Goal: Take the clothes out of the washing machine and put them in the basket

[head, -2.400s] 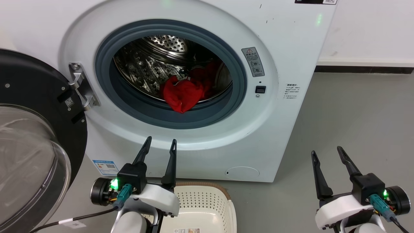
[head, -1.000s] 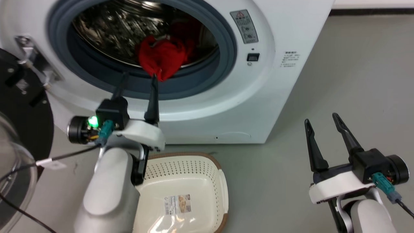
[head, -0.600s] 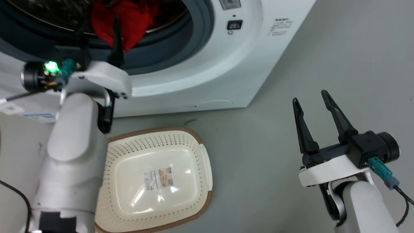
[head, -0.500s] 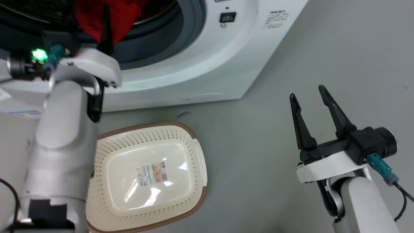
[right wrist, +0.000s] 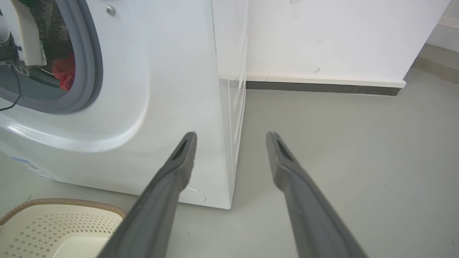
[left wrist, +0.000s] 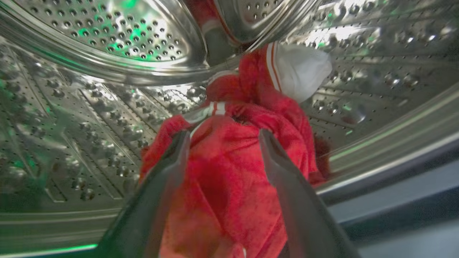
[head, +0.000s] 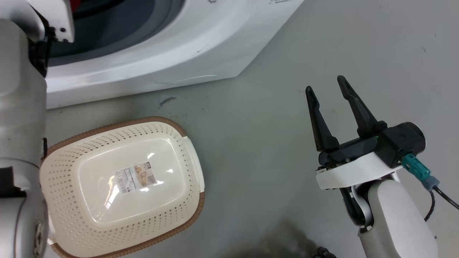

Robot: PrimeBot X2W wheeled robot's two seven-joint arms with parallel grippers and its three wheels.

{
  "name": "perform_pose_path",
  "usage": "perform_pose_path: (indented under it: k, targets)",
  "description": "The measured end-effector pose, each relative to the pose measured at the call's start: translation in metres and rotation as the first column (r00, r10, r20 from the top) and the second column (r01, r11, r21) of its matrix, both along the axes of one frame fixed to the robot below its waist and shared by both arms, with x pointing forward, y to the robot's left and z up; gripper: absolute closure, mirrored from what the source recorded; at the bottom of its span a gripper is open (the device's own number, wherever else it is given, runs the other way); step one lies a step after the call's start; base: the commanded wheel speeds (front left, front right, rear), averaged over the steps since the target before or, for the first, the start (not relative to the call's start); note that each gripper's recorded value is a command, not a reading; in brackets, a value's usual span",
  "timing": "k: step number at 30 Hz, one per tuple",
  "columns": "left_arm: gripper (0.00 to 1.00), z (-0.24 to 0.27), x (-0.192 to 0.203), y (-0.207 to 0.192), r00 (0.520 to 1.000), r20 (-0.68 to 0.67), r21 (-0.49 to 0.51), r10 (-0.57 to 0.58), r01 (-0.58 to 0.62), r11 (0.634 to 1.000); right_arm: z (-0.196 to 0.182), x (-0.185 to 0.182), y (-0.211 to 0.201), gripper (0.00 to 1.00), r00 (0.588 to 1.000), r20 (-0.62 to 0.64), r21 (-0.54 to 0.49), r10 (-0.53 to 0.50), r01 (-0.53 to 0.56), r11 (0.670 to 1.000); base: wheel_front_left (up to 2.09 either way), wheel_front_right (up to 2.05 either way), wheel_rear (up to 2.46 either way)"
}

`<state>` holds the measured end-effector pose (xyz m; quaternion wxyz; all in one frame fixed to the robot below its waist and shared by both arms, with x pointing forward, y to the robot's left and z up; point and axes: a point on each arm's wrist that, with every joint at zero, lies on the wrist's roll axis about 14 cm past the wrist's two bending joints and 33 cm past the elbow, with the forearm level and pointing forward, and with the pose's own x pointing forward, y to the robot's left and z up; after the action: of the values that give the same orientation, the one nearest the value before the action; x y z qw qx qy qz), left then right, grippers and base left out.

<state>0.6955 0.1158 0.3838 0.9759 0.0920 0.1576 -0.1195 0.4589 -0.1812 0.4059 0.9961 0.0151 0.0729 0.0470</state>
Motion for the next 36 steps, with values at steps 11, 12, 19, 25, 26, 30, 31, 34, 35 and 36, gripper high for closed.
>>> perform_pose_path:
  k: [11, 12, 19, 25, 26, 30, 31, 34, 35, 36]
  targets:
    - [0.0, -0.06, 0.005, 0.003, 0.936, -0.353, 0.109, 0.022, 0.018, 0.994, -0.011, 0.002, -0.007, 0.0, 0.999, -0.027, 0.027, -0.022, 0.022, 0.999, 0.0, 0.0, 0.0]
    - [0.0, -0.061, 0.005, 0.004, 0.925, -0.378, 0.116, 0.031, 0.014, 0.993, -0.011, 0.002, -0.006, 0.0, 0.999, -0.028, 0.029, -0.022, 0.023, 0.999, 0.0, 0.0, 0.0]
    - [0.0, -0.069, 0.005, 0.01, 0.855, -0.513, 0.149, 0.082, -0.005, 0.989, -0.013, 0.002, -0.006, 0.0, 0.999, -0.036, 0.042, -0.022, 0.023, 0.999, 0.0, 0.0, 0.0]
    - [1.0, -0.067, 0.005, 0.009, 0.841, -0.535, 0.146, 0.087, -0.009, 0.989, -0.013, 0.0, -0.009, 0.0, 0.999, -0.04, 0.044, -0.031, 0.033, 0.998, 0.0, 0.0, 0.0]
    - [1.0, -0.066, 0.006, 0.008, 0.847, -0.526, 0.144, 0.084, -0.009, 0.989, -0.012, -0.001, -0.009, 0.0, 0.999, -0.041, 0.045, -0.032, 0.034, 0.998, 0.0, 0.0, 0.0]
    - [1.0, -0.055, 0.01, 0.008, 0.885, -0.46, 0.128, 0.077, -0.02, 0.992, -0.01, -0.002, -0.008, 0.0, 0.999, -0.037, 0.047, -0.031, 0.032, 0.998, 0.0, 0.0, 0.0]
    - [1.0, -0.049, 0.013, 0.007, 0.9, -0.43, 0.122, 0.074, -0.023, 0.992, -0.009, -0.002, -0.008, 0.0, 0.999, -0.036, 0.051, -0.031, 0.033, 0.998, 0.0, 0.0, 0.0]
    - [1.0, -0.033, 0.016, 0.002, 0.935, -0.349, 0.089, 0.057, -0.027, 0.996, -0.005, -0.002, -0.007, 0.0, 0.999, -0.028, 0.054, -0.03, 0.031, 0.998, 0.0, 0.0, 0.0]
    - [1.0, -0.029, 0.016, 0.0, 0.945, -0.324, 0.071, 0.051, -0.029, 0.997, -0.003, -0.002, -0.007, 0.0, 0.999, -0.024, 0.053, -0.029, 0.03, 0.998, 0.0, 0.0, 0.0]
    - [1.0, -0.025, 0.015, -0.002, 0.953, -0.3, 0.057, 0.048, -0.032, 0.998, -0.001, -0.003, -0.007, 0.0, 0.999, -0.02, 0.051, -0.028, 0.029, 0.998, 0.0, 0.0, 0.0]
